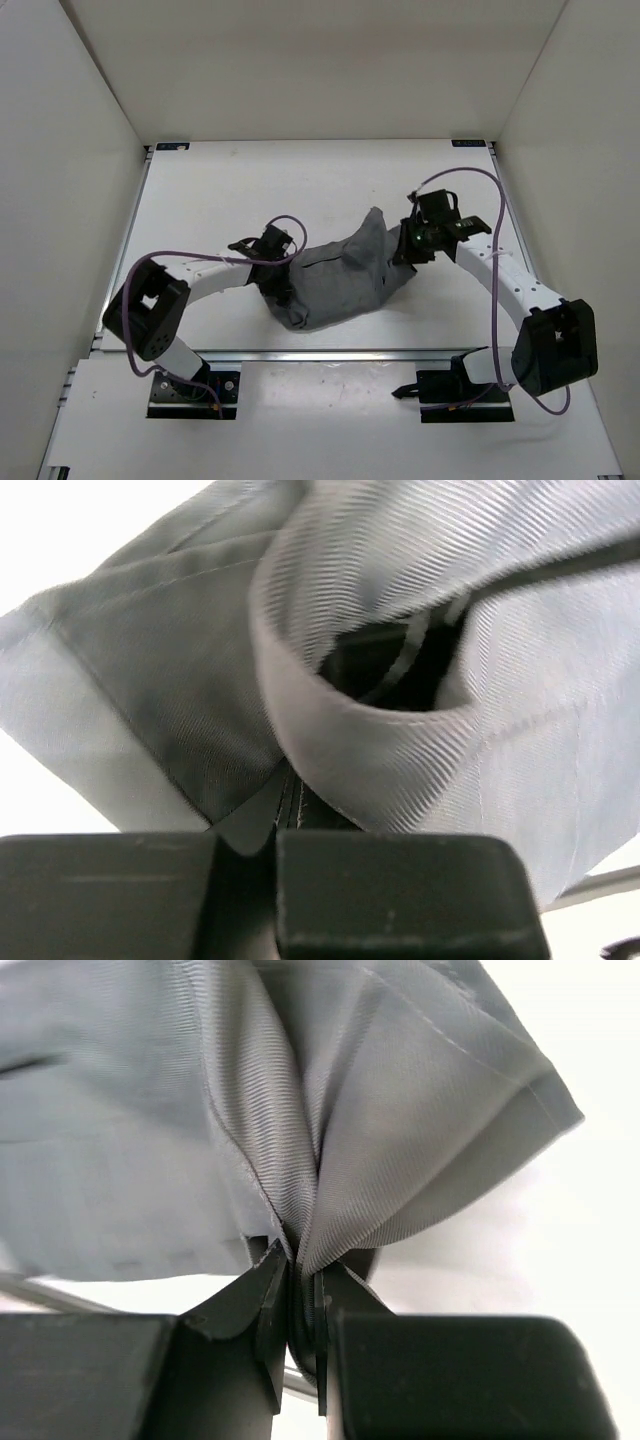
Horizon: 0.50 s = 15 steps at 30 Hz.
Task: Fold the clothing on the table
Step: Fold the skirt
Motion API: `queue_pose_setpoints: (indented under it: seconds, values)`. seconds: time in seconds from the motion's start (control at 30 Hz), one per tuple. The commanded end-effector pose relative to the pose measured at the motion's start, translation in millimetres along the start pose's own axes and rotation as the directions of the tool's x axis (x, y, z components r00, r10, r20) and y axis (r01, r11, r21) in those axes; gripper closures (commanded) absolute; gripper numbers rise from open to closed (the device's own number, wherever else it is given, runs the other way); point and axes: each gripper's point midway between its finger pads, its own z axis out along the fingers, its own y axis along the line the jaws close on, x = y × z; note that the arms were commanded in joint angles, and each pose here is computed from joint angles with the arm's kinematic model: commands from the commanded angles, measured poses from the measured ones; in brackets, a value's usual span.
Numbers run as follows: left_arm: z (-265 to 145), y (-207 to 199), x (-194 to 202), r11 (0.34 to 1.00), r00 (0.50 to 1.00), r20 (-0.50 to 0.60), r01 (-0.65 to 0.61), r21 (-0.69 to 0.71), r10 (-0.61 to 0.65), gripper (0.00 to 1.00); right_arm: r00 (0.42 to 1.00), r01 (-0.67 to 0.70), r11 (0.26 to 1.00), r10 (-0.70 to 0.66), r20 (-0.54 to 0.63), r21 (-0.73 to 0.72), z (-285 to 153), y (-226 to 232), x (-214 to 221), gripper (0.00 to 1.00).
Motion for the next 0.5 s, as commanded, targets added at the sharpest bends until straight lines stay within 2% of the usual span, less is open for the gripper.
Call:
queue_pose_setpoints:
  seconds: [0.0,0.13,0.37,0.47]
  values:
    - [15,-31,-2,0.996,0.999,-0.027,-0.039,0.079,0.041,1.00,0.991,0.102,0.988,-0.091,0.100,-0.116,-20,49,-38,1.00]
    - [25,-55,-9,0.991,0.997,-0.028,-0.070,0.116,0.074,1.00,0.982,0.157,0.961,-0.127,0.142,-0.226,-30,104,-51,0.99]
    - [39,-74,-34,0.984,0.996,-0.018,-0.087,0.155,0.091,1.00,0.985,0.166,0.904,-0.134,0.108,-0.393,-23,168,-30,1.00]
    - [41,-87,-45,0.979,0.994,-0.011,-0.105,0.176,0.108,1.00,0.984,0.181,0.893,-0.166,0.071,-0.411,-9,184,-14,1.00]
